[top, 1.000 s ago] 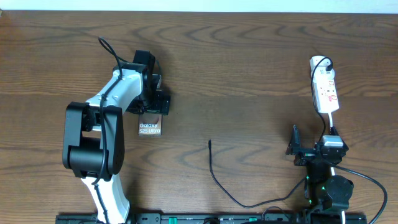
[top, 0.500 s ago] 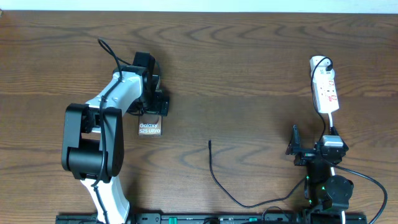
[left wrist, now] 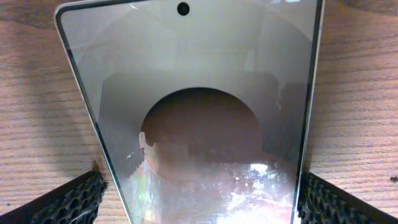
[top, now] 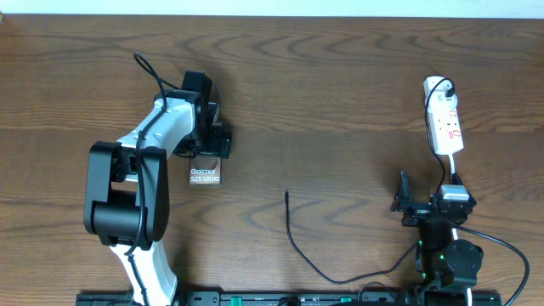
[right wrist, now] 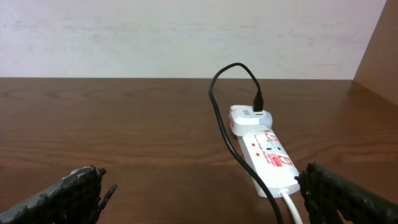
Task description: Plug charger to phone and switch on socket
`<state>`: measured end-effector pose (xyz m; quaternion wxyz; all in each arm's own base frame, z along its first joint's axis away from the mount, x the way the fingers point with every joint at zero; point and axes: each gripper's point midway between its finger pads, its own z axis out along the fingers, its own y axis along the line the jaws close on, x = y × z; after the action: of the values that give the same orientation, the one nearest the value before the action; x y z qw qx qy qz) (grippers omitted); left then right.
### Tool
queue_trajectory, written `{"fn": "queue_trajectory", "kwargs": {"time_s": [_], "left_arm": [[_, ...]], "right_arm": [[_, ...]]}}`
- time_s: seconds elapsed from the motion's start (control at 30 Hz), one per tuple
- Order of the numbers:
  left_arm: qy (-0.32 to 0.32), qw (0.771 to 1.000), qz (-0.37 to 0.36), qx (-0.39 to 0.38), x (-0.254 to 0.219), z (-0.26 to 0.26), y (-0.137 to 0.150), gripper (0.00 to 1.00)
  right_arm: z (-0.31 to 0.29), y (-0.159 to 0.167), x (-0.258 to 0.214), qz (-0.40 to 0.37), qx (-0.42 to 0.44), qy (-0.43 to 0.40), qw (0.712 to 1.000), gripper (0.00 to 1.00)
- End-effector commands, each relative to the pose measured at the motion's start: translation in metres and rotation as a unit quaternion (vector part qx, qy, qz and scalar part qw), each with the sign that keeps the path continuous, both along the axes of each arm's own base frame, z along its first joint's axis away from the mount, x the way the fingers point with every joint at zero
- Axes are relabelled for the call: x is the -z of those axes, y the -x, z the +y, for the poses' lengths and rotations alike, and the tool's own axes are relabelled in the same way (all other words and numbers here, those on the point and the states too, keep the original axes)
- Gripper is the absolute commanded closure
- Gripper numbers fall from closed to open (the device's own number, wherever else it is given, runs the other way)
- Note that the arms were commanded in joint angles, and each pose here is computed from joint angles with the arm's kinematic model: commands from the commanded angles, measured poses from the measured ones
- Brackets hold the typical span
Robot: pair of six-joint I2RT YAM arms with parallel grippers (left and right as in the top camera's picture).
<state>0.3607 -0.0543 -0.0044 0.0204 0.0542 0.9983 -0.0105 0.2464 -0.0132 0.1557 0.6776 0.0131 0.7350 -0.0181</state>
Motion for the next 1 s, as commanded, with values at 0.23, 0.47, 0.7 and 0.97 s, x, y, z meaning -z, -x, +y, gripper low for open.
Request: {"fn": "queue_trajectory", "kwargs": {"time_s": [0.23, 0.47, 0.7, 0.97], "left_arm": [[0.033, 0.998, 0.044, -0.010, 0.030, -0.009, 0.030, 0.02], [0.033, 0.998, 0.045, -0.016, 0.033, -0.009, 0.032, 0.02], [0.033, 0.998, 0.045, -0.016, 0.033, -0.009, 0.032, 0.02], [0.033, 0.998, 0.045, -0.016, 0.033, -0.009, 0.032, 0.02]], "right_arm": [[0.002, 0.000, 0.001, 0.000, -0.003, 0.001, 1.000, 0.01], [0.002, 0.000, 0.001, 0.000, -0.003, 0.001, 1.000, 0.01], [0.002, 0.000, 0.001, 0.000, -0.003, 0.001, 1.000, 0.01], [0.002, 0.000, 0.001, 0.000, -0.003, 0.001, 1.000, 0.01]]}}
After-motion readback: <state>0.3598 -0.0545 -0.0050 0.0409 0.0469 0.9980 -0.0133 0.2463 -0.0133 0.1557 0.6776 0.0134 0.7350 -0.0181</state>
